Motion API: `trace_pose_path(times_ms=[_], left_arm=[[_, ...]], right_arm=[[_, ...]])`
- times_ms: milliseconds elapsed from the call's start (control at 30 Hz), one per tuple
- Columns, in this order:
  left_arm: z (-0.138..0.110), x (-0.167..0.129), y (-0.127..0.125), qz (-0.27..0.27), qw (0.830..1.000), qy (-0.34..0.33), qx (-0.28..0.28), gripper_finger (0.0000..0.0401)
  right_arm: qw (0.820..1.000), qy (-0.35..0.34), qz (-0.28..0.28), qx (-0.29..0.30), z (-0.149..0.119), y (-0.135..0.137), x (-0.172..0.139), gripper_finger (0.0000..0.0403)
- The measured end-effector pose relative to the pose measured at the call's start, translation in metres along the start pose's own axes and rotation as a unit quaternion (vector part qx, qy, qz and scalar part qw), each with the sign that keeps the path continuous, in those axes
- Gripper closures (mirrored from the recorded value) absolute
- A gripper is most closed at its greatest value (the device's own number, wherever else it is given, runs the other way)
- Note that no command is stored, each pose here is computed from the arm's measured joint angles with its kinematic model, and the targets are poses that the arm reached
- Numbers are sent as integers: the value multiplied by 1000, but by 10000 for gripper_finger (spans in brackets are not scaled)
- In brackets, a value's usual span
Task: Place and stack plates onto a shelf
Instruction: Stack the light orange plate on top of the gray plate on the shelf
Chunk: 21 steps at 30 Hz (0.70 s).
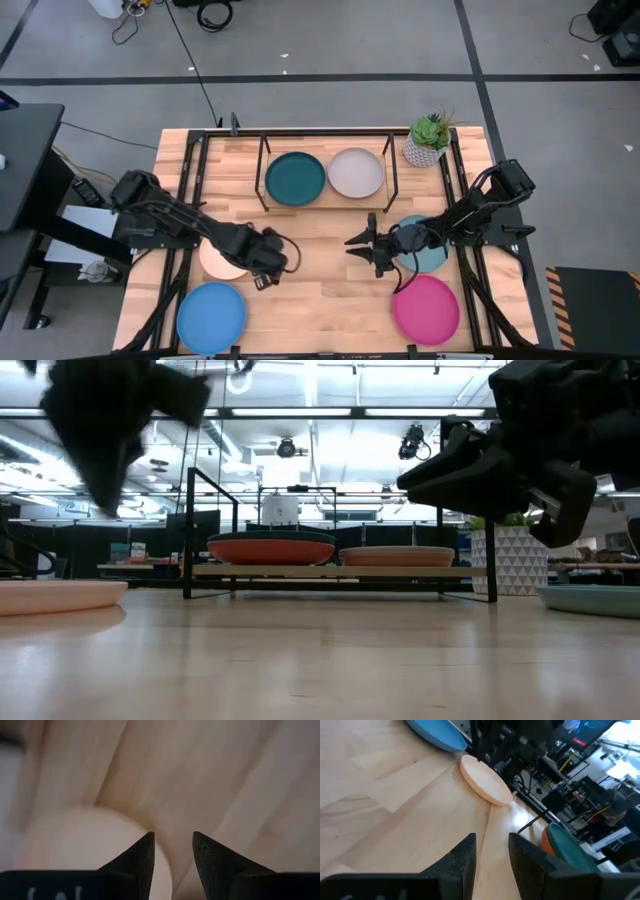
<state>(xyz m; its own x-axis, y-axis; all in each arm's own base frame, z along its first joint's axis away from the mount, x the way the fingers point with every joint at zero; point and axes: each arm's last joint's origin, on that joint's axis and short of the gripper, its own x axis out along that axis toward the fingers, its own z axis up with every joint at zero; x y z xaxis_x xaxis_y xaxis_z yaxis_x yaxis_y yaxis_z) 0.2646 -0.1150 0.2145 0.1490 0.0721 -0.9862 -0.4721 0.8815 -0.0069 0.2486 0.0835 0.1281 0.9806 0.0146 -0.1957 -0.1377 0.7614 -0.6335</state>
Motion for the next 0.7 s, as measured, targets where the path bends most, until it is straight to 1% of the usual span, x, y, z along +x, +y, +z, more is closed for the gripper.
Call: trace_pose_path(times_ms=[67, 167, 267, 333, 433, 567, 700], left_arm=[[-5, 12, 9, 7, 998, 19, -58, 260], [-9, 28, 15, 5, 992, 23, -124, 260], [-12, 43, 18, -1, 986, 21, -165, 260], [-14, 48, 21, 3, 983, 24, -183, 260], [-17, 51, 24, 12, 980, 24, -195, 260], [-16, 54, 22, 11, 981, 24, -194, 260], [-19, 65, 17, 25, 982, 36, -186, 260]], right_arm=[[1000, 0, -3, -9, -1, -1, 0, 283], [1000, -4, -14, -8, -1, -5, 1, 283], [1000, -15, -11, -9, -2, -10, 3, 283], [1000, -28, -2, -9, -3, -12, 4, 283], [999, -41, 11, -13, -5, -15, 5, 282], [999, -49, 13, -15, -8, -21, 7, 282], [998, -56, 21, -13, -11, -25, 8, 282]])
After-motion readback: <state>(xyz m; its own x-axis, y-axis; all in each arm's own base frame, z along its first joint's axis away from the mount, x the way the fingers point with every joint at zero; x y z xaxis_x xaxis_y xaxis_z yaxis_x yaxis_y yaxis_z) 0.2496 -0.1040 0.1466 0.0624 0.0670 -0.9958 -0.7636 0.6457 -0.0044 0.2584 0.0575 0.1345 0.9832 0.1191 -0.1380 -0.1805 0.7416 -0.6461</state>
